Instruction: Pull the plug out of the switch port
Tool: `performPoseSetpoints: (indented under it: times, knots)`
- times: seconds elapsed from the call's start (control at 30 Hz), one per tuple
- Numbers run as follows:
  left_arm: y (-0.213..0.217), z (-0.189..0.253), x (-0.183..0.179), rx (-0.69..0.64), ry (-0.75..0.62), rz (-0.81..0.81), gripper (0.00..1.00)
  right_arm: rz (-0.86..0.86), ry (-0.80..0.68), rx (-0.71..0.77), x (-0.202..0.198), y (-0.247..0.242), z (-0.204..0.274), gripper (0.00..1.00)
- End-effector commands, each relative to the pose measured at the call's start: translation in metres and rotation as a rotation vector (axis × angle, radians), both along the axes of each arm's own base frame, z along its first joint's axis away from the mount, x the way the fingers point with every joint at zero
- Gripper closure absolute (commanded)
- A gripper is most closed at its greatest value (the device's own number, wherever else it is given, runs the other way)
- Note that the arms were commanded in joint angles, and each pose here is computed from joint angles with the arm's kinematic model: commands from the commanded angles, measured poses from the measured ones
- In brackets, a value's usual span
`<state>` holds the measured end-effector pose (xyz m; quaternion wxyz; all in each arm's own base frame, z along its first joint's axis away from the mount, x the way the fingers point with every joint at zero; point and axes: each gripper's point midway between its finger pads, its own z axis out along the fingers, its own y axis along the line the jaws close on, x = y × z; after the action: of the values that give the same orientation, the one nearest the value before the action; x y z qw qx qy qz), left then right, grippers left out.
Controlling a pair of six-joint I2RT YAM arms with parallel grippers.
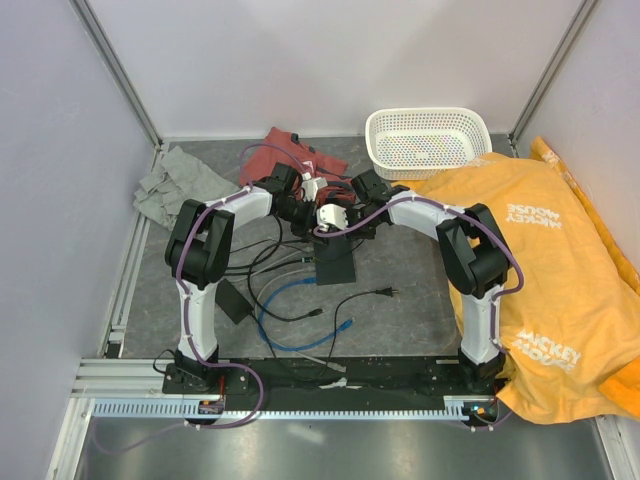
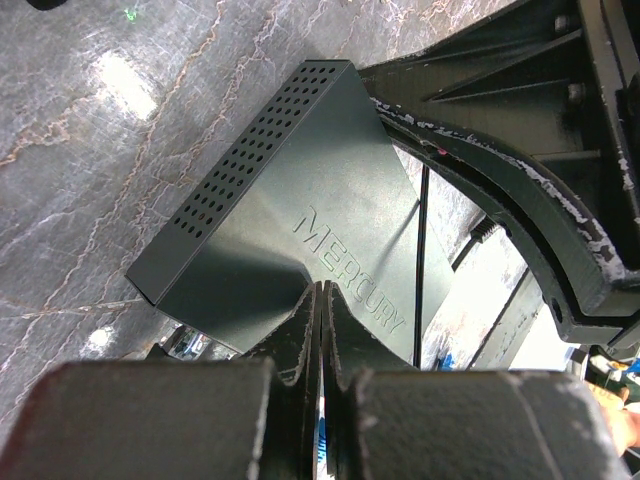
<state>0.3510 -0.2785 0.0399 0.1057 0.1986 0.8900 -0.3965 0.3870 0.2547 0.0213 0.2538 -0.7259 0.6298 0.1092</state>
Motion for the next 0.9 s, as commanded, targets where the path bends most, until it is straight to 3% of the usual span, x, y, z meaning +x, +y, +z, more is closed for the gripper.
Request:
performPoseSetpoints:
  times: [0.0,0.27,0.7,0.87]
  knots:
    - [0.019,-0.035,-0.003,0.122,-0.012,-0.009,0.98,-0.041,0.050,-0.028,-0.013,-0.008,-0.022,1.00]
    - [0.019,-0.036,-0.003,0.126,-0.022,-0.017,0.98,-0.121,0.111,-0.031,-0.017,-0.017,-0.032,1.00]
    - [0.024,-0.036,-0.001,0.159,-0.054,-0.026,0.98,0.007,-0.119,-0.154,0.007,-0.041,-0.043,1.00]
    - [0.027,-0.038,-0.005,0.167,-0.048,-0.031,0.98,-0.102,0.018,-0.094,0.007,-0.026,-0.041,1.00]
